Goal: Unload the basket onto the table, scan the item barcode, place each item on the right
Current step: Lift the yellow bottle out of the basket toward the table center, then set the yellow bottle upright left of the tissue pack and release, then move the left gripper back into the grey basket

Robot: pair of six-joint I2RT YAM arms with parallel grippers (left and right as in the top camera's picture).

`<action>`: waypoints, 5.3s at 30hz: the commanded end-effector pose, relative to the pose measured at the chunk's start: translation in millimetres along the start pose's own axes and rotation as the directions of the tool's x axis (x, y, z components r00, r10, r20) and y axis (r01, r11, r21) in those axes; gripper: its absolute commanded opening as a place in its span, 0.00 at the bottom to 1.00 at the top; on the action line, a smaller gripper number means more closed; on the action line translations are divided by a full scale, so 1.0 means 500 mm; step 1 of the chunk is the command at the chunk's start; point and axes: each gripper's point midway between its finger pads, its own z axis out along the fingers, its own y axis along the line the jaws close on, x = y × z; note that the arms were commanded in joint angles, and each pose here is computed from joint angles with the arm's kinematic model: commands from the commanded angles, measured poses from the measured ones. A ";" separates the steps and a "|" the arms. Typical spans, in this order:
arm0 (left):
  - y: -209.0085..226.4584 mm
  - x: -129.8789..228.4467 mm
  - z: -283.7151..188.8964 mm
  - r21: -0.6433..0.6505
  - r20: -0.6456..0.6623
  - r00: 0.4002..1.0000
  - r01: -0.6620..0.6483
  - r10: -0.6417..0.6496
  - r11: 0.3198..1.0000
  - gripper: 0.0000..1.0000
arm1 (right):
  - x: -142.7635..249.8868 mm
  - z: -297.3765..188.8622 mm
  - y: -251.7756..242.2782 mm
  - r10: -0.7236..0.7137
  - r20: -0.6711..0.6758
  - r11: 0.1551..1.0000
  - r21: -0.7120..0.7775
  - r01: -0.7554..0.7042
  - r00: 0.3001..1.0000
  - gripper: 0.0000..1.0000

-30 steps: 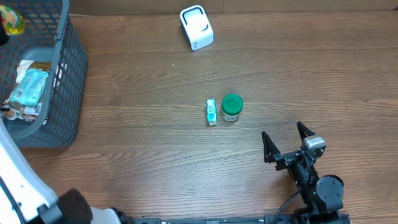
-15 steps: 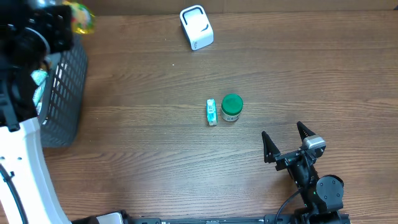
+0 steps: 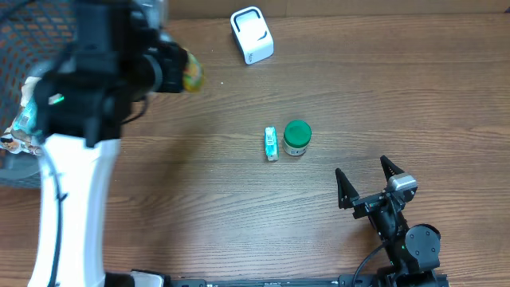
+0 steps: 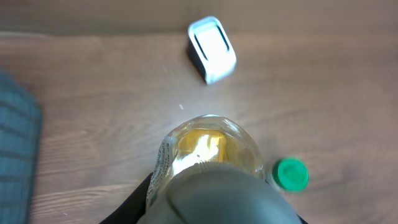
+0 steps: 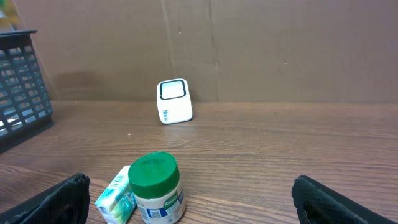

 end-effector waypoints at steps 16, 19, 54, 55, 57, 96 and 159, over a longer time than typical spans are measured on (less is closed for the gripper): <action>-0.124 0.226 0.337 -0.131 -0.216 0.973 0.053 -0.080 0.990 0.14 | 0.005 0.000 -0.001 -0.005 0.001 1.000 0.002 0.005 1.000 1.00; -0.125 0.248 0.360 -0.130 -0.211 0.974 0.053 -0.080 0.990 0.15 | 0.005 0.000 -0.001 -0.005 0.001 1.000 0.002 0.005 1.000 1.00; -0.137 0.341 0.442 -0.125 -0.287 0.953 0.057 -0.091 0.991 0.50 | 0.005 0.000 -0.001 -0.005 0.001 1.000 0.002 0.005 1.000 1.00; -0.137 0.341 0.441 -0.125 -0.288 0.953 0.056 -0.090 0.991 0.54 | 0.005 0.000 -0.001 -0.005 0.001 1.000 0.002 0.005 1.000 1.00; -0.137 0.339 0.438 -0.124 -0.287 0.954 0.053 -0.087 0.991 0.58 | 0.005 0.000 -0.001 -0.005 0.001 1.000 0.002 0.005 1.000 1.00; 0.349 -0.130 -0.180 -0.690 0.425 0.889 0.197 0.169 0.696 1.00 | 0.005 0.000 -0.001 -0.005 0.001 1.000 0.002 0.005 1.000 1.00; 0.925 0.354 0.288 -0.611 -0.351 0.912 -0.051 -0.213 0.790 1.00 | 0.005 0.000 -0.001 -0.005 0.001 1.000 0.002 0.005 1.000 1.00</action>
